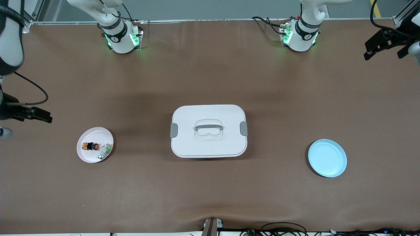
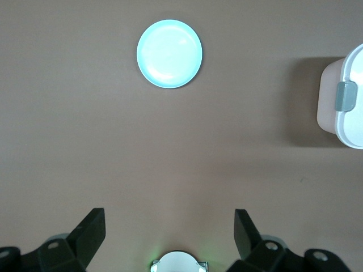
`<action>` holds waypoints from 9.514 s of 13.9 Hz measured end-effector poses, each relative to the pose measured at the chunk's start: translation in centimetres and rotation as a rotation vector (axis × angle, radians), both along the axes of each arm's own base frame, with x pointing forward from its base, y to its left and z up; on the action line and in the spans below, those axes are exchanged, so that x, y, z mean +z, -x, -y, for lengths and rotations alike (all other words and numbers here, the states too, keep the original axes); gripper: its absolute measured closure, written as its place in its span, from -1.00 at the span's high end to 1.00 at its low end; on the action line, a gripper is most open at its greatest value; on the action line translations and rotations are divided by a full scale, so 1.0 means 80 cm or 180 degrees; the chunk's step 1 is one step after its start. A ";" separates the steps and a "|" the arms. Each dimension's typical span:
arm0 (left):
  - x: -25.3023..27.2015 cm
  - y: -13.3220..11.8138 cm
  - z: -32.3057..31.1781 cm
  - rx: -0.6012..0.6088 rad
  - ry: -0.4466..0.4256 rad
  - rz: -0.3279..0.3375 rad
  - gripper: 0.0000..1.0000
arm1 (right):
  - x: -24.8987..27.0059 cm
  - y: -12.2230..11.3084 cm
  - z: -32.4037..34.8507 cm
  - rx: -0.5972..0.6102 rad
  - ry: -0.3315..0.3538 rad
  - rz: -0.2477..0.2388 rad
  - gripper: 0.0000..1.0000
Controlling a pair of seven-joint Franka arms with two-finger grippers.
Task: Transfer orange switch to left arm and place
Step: 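Move the right gripper down over the orange switch on the white plate, then close the right gripper on the orange-topped black switch, then lift the switch with the right gripper while the left gripper approaches, then carry the switch over the white box toward the left gripper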
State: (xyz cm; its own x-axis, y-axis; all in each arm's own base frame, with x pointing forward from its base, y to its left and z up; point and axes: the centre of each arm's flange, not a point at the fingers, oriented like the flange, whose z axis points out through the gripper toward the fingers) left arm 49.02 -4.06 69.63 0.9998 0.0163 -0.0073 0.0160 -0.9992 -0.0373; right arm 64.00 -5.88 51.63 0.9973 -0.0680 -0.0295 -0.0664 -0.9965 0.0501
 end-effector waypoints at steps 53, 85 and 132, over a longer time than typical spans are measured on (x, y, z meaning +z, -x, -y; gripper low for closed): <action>-0.011 -0.009 -0.027 0.0087 0.0003 -0.0051 1.00 | -0.423 -0.023 0.051 -0.0149 -0.0333 -0.0306 0.44; -0.024 -0.010 0.076 -0.0309 0.0580 -0.0081 1.00 | -0.142 -0.005 -0.288 -0.2307 -0.1694 -0.1625 0.44; -0.248 -0.109 0.405 0.0069 0.1964 0.0142 0.59 | -0.104 0.047 -0.612 -0.3951 -0.2794 -0.1762 0.44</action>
State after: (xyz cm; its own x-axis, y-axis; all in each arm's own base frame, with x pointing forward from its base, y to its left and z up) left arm 57.72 -36.43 49.82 0.9989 0.0425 0.0200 0.0246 -0.8357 0.5486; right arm 60.24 43.10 43.34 0.1980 -0.5515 -0.8104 -0.9794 -0.0782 -0.1861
